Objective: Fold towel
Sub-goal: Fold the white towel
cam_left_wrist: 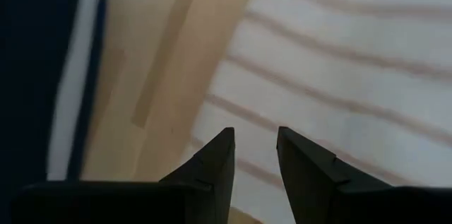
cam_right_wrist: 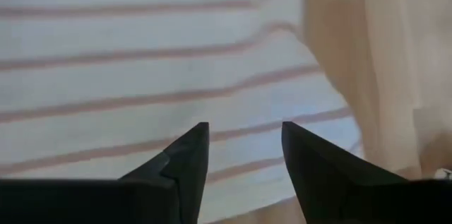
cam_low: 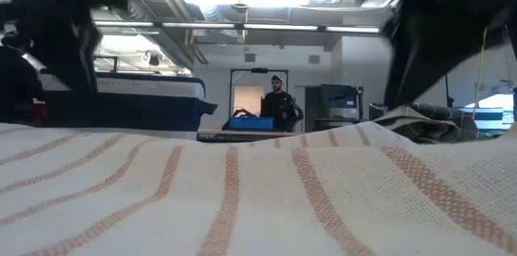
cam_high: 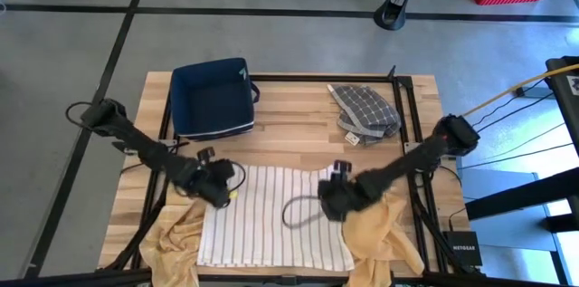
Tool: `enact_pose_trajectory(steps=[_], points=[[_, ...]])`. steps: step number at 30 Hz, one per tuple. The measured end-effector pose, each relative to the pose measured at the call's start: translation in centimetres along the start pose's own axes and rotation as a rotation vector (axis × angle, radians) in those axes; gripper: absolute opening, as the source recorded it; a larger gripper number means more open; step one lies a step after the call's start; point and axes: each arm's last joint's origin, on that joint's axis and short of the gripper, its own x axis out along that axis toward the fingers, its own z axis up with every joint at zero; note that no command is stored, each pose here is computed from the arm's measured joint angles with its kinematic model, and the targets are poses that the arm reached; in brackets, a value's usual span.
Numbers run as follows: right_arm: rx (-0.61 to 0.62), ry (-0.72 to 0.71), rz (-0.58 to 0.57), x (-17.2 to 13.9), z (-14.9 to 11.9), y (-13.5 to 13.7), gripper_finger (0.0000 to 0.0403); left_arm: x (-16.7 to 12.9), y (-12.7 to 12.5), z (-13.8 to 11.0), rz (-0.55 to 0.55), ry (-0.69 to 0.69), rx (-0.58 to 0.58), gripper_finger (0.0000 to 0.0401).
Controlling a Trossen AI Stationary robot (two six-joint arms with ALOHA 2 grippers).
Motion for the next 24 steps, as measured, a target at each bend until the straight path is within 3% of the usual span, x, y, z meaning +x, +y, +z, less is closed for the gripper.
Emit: enact_pose_trajectory(steps=[6,11,15,19,22,24], points=[[0.059,0.055,0.095,4.7,-0.7,-3.9,0.0162,4.9,2.2,-1.5,-0.051,0.086,-0.035,0.0100],[0.155,0.139,0.124,6.4,-2.4,-5.6,0.0156,6.6,3.8,-3.4,0.006,0.152,-0.122,0.0100],[0.178,0.177,0.112,6.8,-3.3,-5.7,0.0156,6.8,3.9,-3.7,0.015,0.154,-0.167,0.0100],[0.190,0.163,0.127,6.1,-2.6,-5.7,0.0156,6.1,3.7,-2.8,0.000,0.153,-0.133,0.0100],[0.192,0.131,0.160,4.6,-1.7,-5.8,0.0156,4.6,3.6,-1.5,-0.048,0.129,-0.096,0.0100],[0.198,0.034,0.200,2.5,-0.2,-6.0,0.0156,2.9,3.5,0.0,-0.090,0.055,-0.105,0.0100]])
